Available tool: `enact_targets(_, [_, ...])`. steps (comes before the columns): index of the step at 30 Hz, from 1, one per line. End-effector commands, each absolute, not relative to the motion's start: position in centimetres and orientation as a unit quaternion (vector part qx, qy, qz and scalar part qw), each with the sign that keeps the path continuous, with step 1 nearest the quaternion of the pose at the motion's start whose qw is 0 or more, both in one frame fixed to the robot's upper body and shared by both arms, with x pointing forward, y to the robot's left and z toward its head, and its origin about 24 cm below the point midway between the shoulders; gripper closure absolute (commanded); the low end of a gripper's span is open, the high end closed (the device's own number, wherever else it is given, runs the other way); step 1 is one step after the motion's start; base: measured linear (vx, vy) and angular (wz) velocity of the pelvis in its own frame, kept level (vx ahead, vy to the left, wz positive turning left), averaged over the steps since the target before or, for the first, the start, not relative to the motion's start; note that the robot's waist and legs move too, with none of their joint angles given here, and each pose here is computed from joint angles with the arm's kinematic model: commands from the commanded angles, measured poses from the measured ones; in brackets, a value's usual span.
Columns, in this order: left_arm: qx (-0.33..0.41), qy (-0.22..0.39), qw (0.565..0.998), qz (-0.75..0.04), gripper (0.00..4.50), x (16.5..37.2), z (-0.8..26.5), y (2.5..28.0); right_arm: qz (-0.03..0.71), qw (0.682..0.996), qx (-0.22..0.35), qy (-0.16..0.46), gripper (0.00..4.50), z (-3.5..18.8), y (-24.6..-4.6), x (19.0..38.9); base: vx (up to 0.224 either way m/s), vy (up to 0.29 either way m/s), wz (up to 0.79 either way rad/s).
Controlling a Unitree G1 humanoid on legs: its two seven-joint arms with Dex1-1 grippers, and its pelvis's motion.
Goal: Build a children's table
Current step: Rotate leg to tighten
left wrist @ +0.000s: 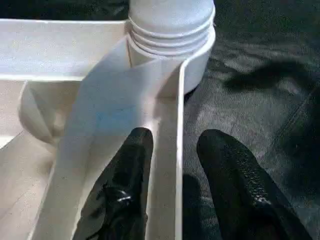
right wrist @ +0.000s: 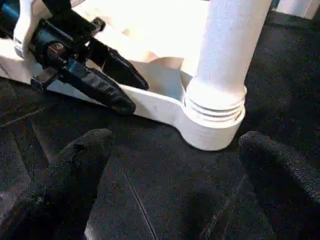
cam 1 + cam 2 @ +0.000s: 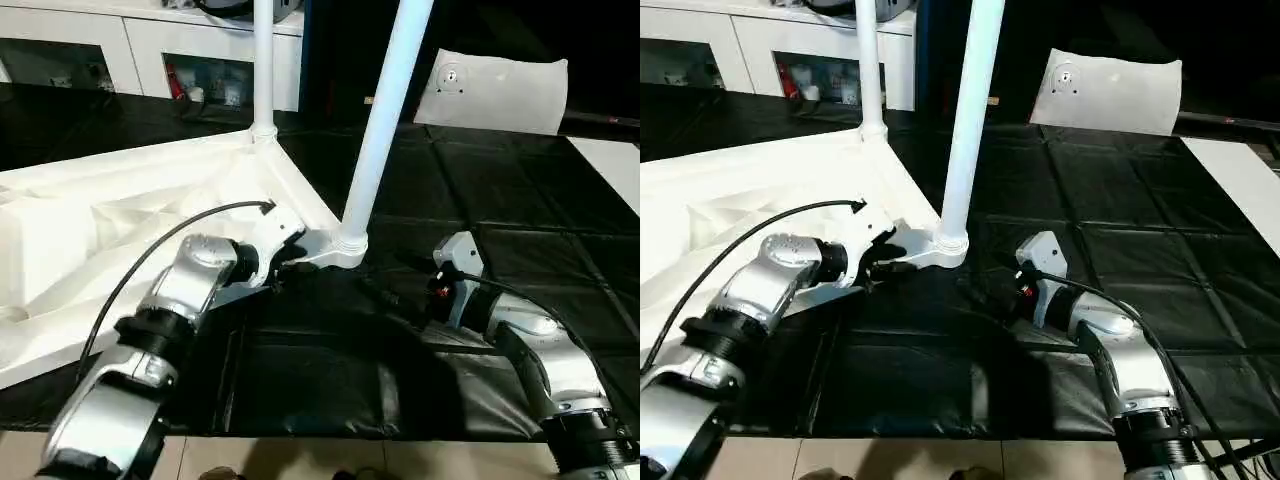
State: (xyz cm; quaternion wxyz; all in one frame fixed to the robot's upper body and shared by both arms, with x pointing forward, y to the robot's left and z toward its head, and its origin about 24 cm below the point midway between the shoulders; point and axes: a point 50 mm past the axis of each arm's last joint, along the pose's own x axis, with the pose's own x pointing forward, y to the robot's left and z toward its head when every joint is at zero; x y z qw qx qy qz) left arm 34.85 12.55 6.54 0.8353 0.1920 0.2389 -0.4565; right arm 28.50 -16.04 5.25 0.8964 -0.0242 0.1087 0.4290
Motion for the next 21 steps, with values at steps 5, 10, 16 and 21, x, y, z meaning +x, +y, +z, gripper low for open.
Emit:
enact_targets(5, [0.207,0.27,0.837,-0.429,3.49,35.28,6.23,13.06,0.431,0.894,-0.047,0.108,0.0,5.59,-16.23,28.55,0.0,0.0,0.0])
enact_targets(10, [0.215,0.279,0.821,-0.45,3.9,35.07,6.39,12.73,0.429,0.895,-0.052,0.108,0.0,5.6,-16.23,28.61,0.0,0.0,0.0])
enact_targets(16, [0.218,0.269,0.812,-0.47,4.44,34.97,6.47,12.38,0.433,0.893,-0.057,0.109,0.0,5.71,-16.28,28.66,0.0,0.0,0.0])
enact_targets(21, [0.234,0.256,0.789,-0.507,4.48,34.46,6.17,12.32,0.438,0.891,-0.067,0.1,0.0,6.01,-16.55,28.8,0.0,0.0,0.0])
